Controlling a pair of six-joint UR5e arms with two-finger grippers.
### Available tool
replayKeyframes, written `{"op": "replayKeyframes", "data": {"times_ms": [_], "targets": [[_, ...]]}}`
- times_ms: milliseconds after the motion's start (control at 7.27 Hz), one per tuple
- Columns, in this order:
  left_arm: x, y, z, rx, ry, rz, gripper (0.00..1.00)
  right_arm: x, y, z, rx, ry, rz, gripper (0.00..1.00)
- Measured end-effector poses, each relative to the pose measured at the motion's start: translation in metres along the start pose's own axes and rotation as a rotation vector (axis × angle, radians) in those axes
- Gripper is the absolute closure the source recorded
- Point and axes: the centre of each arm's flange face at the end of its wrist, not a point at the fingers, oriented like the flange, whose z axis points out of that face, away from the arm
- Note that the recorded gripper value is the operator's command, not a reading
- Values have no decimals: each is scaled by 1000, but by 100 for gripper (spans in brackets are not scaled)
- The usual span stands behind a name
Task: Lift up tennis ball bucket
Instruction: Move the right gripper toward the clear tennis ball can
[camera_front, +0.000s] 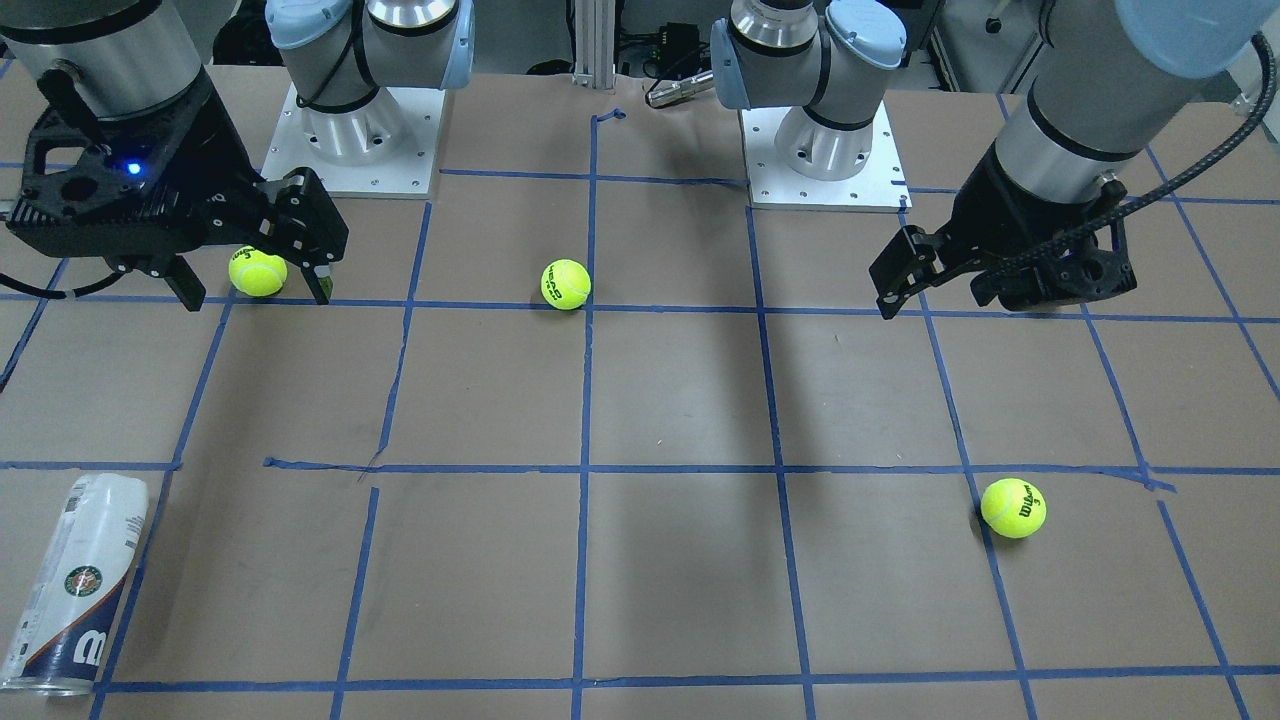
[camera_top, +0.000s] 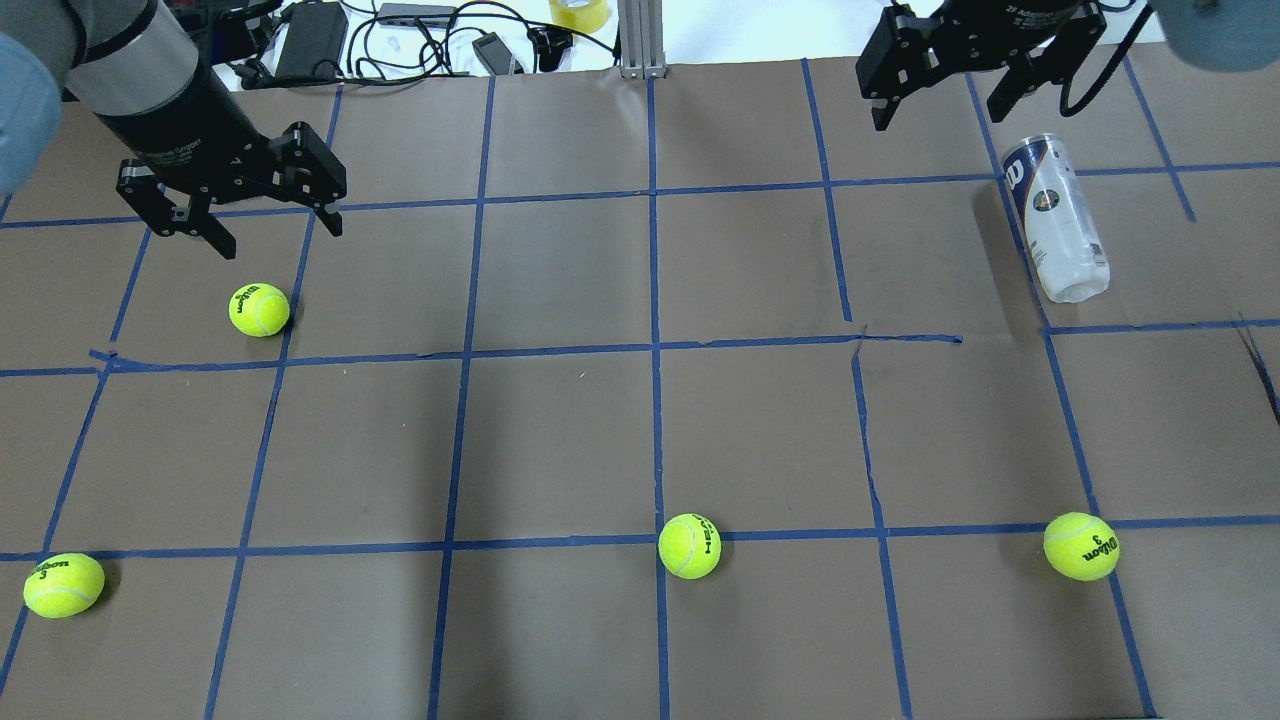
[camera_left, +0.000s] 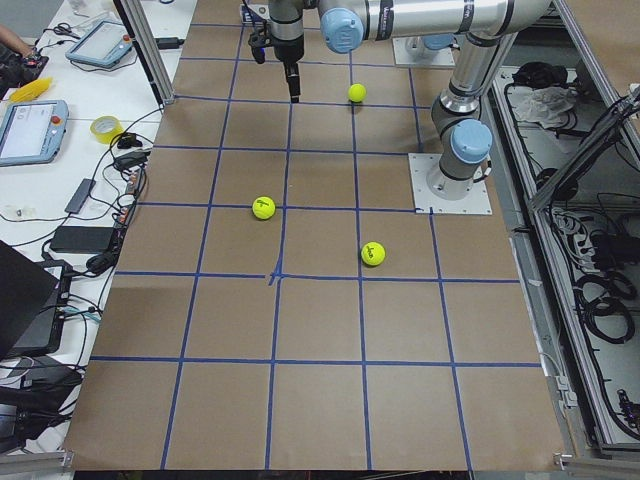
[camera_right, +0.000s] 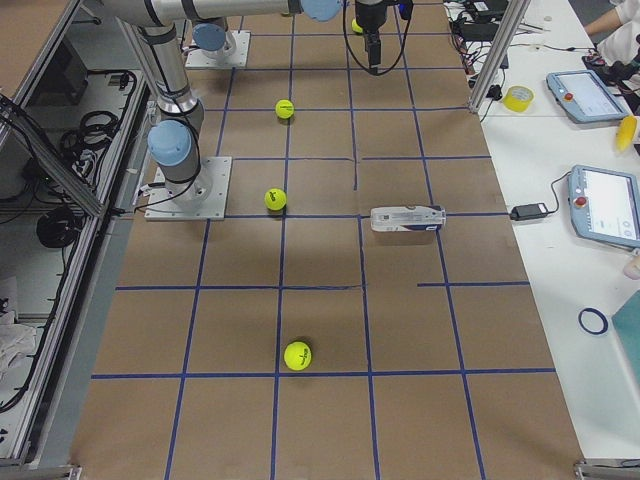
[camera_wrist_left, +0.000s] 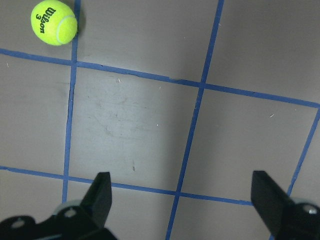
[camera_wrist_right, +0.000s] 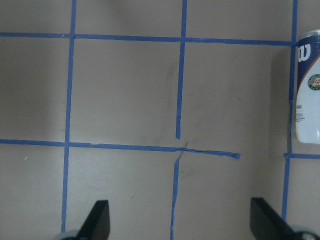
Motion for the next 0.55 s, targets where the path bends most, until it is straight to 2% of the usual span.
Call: {"op": "replayKeyframes", "data": {"times_ms": [275,550], "targets": [[2,14,-16,21,-2,6,0,0,-2,6,-8,-2,4,0],[7,26,-23,26,-8,18,0,1,-6,7,10,5,0,0]]}}
